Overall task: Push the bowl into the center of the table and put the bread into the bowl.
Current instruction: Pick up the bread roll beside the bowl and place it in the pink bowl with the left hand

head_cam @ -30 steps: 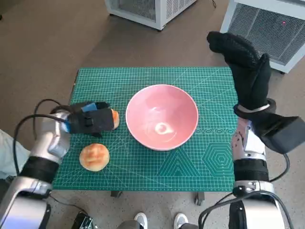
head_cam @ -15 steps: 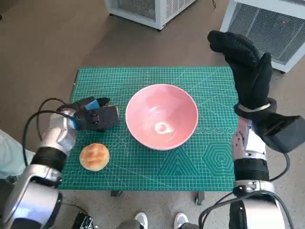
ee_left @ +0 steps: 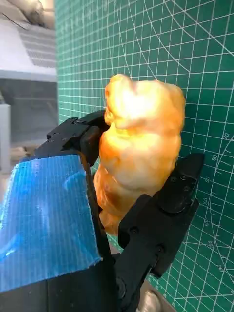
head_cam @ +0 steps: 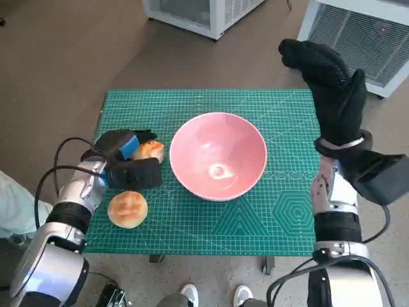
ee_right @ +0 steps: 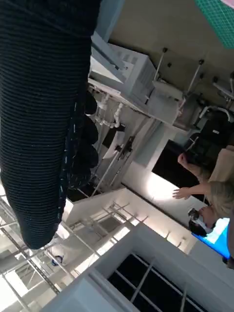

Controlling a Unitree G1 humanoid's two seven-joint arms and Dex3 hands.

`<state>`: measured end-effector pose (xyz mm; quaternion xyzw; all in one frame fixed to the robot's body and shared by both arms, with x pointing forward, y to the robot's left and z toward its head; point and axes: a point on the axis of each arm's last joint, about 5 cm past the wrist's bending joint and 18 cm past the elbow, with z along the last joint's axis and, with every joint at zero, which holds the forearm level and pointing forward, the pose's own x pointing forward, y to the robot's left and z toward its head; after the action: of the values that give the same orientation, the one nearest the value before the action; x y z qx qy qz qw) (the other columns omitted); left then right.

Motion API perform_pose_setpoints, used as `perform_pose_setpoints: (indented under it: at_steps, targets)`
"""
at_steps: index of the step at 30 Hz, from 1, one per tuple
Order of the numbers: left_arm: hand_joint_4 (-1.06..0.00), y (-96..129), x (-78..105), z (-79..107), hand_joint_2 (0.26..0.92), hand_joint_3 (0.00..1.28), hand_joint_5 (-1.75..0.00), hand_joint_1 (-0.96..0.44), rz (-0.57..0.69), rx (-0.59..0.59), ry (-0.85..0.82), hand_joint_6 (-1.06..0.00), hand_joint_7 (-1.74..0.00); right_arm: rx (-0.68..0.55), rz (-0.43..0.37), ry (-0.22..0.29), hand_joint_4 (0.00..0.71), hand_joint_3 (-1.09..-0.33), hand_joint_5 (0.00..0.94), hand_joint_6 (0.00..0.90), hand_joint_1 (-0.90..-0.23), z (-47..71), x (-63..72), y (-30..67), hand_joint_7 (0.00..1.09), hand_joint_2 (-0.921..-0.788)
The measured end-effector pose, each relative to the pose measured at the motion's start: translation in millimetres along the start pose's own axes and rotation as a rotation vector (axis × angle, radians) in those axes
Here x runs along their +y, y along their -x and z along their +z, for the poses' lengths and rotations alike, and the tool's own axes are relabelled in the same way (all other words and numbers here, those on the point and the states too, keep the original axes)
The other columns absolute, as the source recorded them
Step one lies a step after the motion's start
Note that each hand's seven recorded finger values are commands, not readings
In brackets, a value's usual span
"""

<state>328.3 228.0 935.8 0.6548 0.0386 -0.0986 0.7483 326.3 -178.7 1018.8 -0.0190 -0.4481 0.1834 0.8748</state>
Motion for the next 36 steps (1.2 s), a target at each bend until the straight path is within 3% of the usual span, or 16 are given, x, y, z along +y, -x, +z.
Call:
perform_pose_setpoints:
  at_steps: [9, 17, 28, 36]
  targets:
    - [-0.69, 0.6, 10.5, -2.3, 0.92, 0.05, -1.17, 0.0, 0.011, -0.026, 0.058, -0.66, -1.12, 0.003, -0.001, -0.001, 0.212, -0.682, 0.001, 0.282, -0.687, 0.0, -0.4, 0.2, 0.12, -0.921]
    - [-0.71, 2.2, 46.5, 7.5, 0.92, 0.04, -1.13, 0.0, 0.178, -0.142, 0.16, -0.66, -1.14, 0.004, 0.0, 0.001, 0.209, -0.685, 0.0, 0.278, -0.686, 0.0, -0.6, 0.4, 0.12, -0.921]
    - [-0.74, 20.4, 106.8, 41.0, 0.92, 0.04, -1.11, 0.0, 0.483, -0.398, 0.23, -0.64, -1.14, 0.005, 0.0, 0.0, 0.21, -0.681, 0.001, 0.273, -0.699, -0.2, -0.5, 0.7, 0.12, -0.921]
    - [-0.75, 30.2, 116.7, 79.2, 0.92, 0.03, -1.11, 0.0, 0.562, -0.547, 0.256, -0.66, -1.12, 0.01, 0.0, 0.002, 0.21, -0.683, 0.001, 0.266, -0.689, -0.5, -1.0, 2.6, 0.12, -0.921]
